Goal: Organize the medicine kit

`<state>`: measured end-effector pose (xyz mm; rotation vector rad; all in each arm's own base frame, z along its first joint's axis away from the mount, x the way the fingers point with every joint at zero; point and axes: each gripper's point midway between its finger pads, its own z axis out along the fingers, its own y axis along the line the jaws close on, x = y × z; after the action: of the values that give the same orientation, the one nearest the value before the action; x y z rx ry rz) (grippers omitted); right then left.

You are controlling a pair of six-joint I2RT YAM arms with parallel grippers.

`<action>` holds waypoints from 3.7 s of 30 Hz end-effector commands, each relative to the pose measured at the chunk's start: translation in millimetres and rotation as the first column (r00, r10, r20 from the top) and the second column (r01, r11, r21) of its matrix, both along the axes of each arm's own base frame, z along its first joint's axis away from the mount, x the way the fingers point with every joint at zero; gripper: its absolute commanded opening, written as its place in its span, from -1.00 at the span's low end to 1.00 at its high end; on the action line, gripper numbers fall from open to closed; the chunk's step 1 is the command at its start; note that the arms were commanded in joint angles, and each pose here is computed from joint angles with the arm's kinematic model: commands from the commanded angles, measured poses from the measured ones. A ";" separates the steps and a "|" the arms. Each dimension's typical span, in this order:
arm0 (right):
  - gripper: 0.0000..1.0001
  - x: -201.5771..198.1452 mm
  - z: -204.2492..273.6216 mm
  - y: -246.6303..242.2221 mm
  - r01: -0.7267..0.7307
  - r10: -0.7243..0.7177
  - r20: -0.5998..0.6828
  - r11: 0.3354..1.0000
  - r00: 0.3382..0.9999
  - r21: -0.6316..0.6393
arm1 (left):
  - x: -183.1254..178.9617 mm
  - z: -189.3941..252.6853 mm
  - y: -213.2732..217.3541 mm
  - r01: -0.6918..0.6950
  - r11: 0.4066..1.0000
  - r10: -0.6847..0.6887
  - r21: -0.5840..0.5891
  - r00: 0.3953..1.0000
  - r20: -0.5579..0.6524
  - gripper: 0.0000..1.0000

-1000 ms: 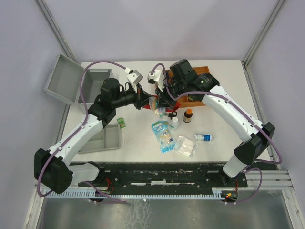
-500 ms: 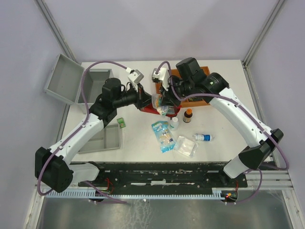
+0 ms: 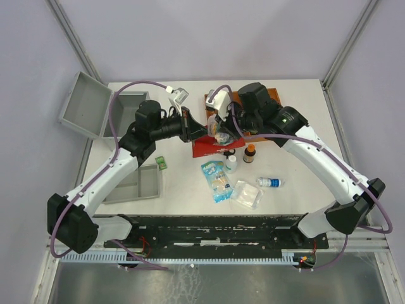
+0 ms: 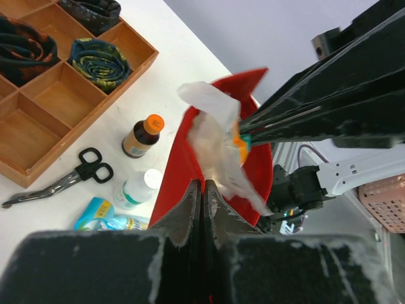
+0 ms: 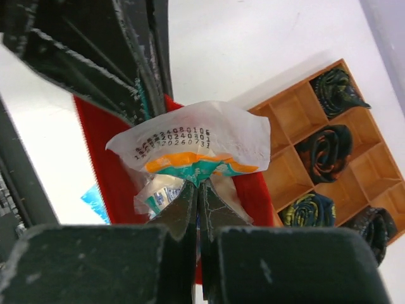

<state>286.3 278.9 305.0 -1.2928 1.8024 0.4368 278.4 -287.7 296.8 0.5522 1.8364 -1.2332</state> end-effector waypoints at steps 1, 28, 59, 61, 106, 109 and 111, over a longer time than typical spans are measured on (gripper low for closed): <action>-0.98 22.5 6.7 -4.3 0.087 -0.081 0.171 0.996 0.982 -0.024 | -15.5 36.9 -8.9 0.075 0.989 -0.076 -0.124 0.997 -0.005 -0.95; -0.85 0.0 -61.1 22.3 0.008 0.004 0.106 0.994 0.994 -0.112 | 2.6 31.2 -14.4 0.009 0.980 -0.053 -0.198 0.975 -0.217 -0.95; 0.26 -25.5 -25.7 4.2 -0.048 0.047 -0.013 0.993 0.999 -0.105 | 16.2 16.9 -0.2 -0.055 0.985 0.027 -0.162 0.985 -0.173 -0.95; 0.32 -27.8 -24.1 4.7 -0.055 0.053 -0.037 0.995 0.998 -0.085 | 17.4 16.1 0.7 -0.061 0.986 0.035 -0.157 0.986 -0.162 -0.95; -0.10 15.3 -16.4 -6.1 0.060 -0.056 -0.100 0.997 0.993 0.039 | 7.6 19.3 3.6 -0.013 0.991 0.004 -0.130 0.998 -0.063 -0.95; -0.31 18.5 -16.9 -2.0 0.057 -0.052 -0.106 0.997 0.993 0.045 | 7.3 14.5 3.9 -0.008 0.993 0.003 -0.117 0.999 -0.047 -0.95; -0.50 18.1 -17.2 -1.5 0.055 -0.050 -0.109 0.998 0.993 0.043 | 8.8 10.0 6.3 -0.016 0.995 0.014 -0.099 1.000 -0.018 -0.95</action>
<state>296.4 266.2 263.8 -1.2470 1.9788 0.4838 293.1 -284.9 291.1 0.3661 1.8902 -1.3650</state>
